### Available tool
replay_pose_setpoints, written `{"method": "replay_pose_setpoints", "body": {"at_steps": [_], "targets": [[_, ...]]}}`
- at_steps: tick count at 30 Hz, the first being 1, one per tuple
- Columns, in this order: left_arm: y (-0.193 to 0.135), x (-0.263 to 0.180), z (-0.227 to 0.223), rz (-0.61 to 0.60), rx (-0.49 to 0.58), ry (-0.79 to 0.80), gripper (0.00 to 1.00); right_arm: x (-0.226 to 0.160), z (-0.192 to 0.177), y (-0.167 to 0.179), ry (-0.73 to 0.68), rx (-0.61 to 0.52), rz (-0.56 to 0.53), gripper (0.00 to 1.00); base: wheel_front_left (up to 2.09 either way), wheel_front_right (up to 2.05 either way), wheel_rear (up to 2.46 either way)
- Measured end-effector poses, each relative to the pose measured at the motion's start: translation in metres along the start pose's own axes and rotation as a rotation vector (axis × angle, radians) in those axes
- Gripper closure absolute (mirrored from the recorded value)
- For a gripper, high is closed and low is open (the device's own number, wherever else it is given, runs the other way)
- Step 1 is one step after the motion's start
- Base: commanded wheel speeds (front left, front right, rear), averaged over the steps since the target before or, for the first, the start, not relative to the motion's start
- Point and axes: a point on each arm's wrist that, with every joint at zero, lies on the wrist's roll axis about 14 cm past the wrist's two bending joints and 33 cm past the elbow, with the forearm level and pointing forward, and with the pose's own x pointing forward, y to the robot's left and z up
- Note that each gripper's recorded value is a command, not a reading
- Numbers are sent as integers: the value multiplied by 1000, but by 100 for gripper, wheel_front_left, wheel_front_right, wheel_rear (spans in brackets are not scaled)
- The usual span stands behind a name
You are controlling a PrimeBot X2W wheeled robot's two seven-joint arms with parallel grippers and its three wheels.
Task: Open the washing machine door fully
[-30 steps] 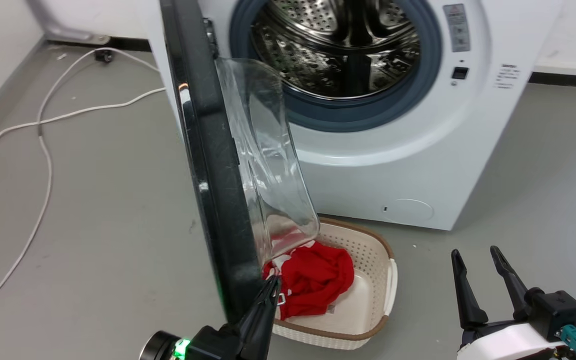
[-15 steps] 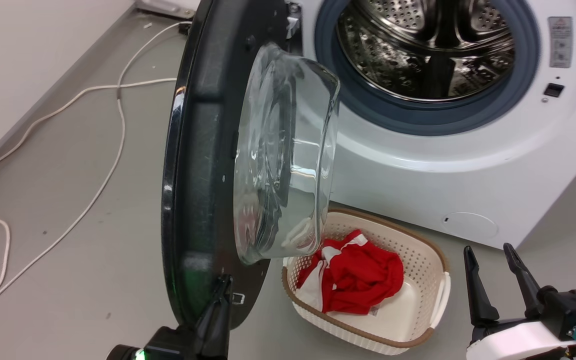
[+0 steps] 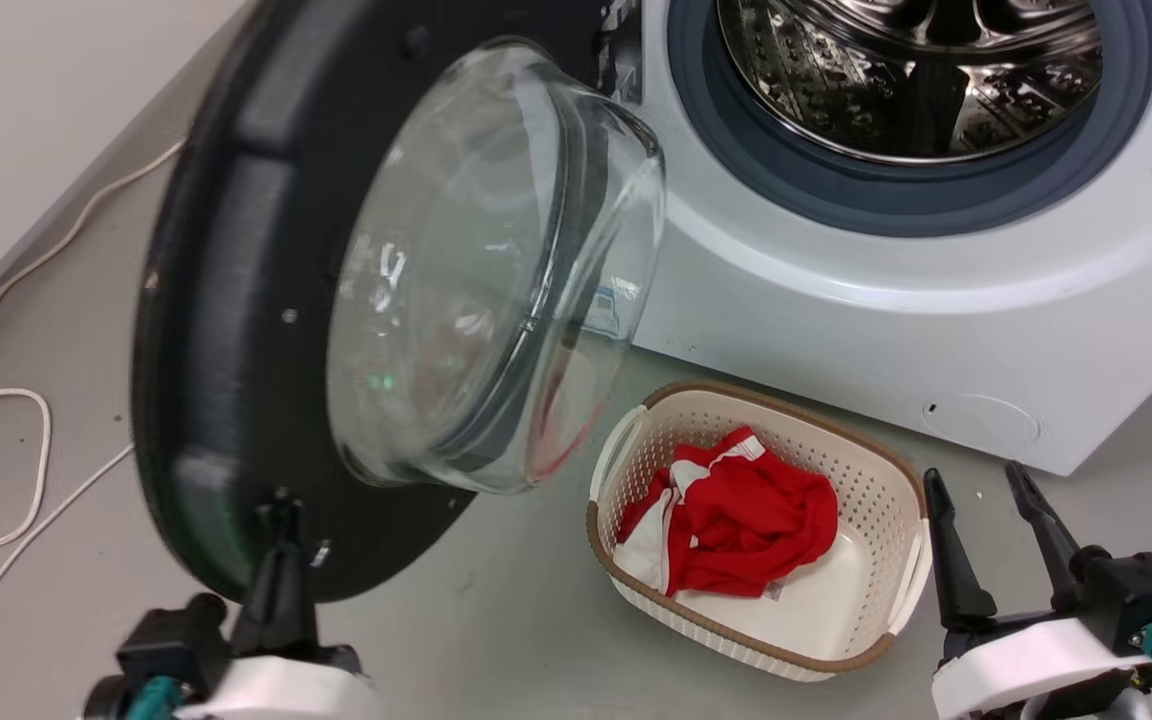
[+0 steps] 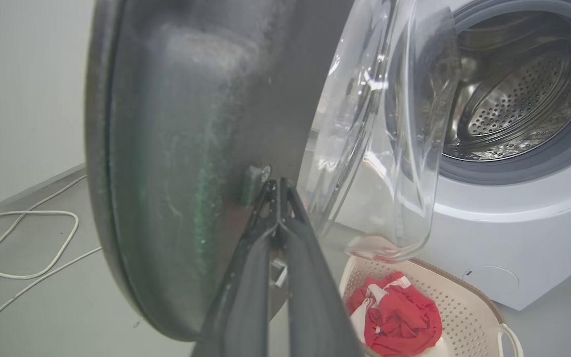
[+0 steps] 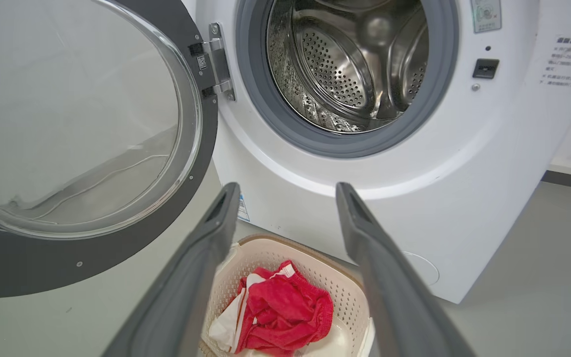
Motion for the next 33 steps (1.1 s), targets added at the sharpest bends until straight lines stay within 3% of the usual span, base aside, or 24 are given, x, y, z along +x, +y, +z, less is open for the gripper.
{"method": "replay_pose_setpoints", "body": {"at_steps": [19, 25, 33], "targets": [[109, 86, 36, 221, 167, -71, 100, 6, -20, -30, 47, 11, -73, 0, 0, 0, 0], [126, 101, 39, 239, 195, -58, 100, 7, -22, -37, 49, 12, -91, 0, 0, 0, 0], [126, 109, 37, 222, 203, -53, 100, 5, -19, -41, 35, 7, -104, 0, 0, 0, 0]]}}
